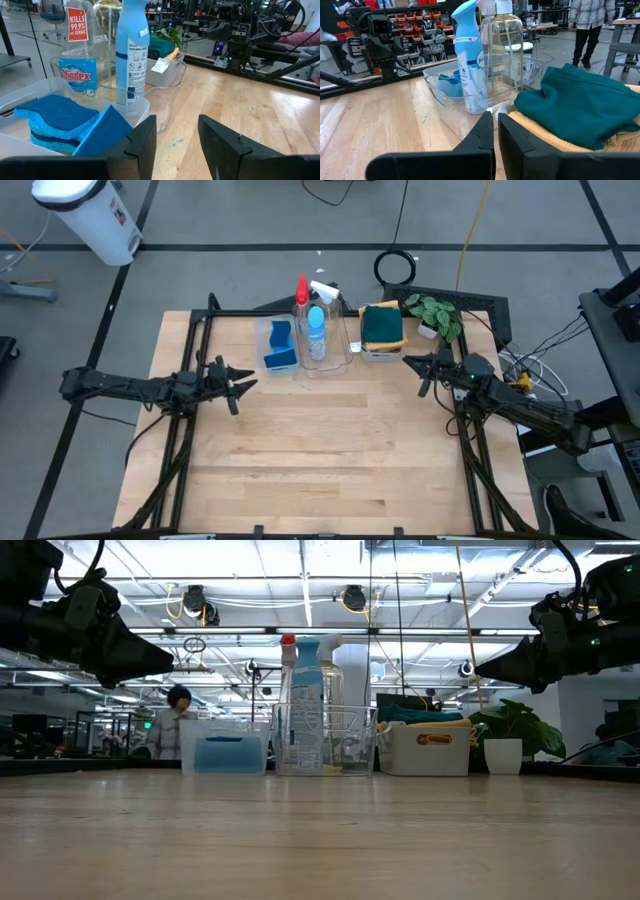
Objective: Pick & Place Kitchen Items
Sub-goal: Return to Home Position
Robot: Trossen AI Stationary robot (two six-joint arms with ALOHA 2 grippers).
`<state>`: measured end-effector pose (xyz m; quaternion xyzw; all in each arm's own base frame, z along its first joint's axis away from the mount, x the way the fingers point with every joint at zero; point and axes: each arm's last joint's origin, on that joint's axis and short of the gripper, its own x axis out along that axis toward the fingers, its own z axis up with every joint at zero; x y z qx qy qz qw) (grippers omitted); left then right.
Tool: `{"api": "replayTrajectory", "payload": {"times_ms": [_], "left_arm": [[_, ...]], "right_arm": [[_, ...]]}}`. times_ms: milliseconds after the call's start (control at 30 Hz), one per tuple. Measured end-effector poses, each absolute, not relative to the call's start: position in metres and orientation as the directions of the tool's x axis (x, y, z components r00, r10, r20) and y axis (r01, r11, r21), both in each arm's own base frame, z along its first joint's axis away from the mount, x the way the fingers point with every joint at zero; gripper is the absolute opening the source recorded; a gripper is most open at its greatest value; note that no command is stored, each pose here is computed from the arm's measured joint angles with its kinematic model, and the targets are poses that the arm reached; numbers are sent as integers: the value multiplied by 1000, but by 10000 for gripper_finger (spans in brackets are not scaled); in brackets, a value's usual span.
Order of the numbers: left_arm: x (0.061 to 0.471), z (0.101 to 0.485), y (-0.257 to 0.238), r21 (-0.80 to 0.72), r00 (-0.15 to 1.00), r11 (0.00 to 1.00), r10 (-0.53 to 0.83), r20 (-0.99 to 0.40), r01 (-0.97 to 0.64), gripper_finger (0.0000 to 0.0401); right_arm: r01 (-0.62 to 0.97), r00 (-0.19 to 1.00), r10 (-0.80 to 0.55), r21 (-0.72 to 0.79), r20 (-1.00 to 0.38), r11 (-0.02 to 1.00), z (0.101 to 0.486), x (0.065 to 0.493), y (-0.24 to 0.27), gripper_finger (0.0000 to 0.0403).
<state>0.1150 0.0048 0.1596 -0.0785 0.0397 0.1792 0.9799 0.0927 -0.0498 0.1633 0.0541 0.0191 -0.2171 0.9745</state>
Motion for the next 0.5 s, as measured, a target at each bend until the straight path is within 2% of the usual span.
{"api": "replayTrajectory", "payload": {"times_ms": [500], "left_arm": [[115, 160, 5, -139, 933, 923, 345, -106, -357, 152]], "right_arm": [[425, 905, -421, 97, -60, 900, 163, 93, -50, 4]]}}
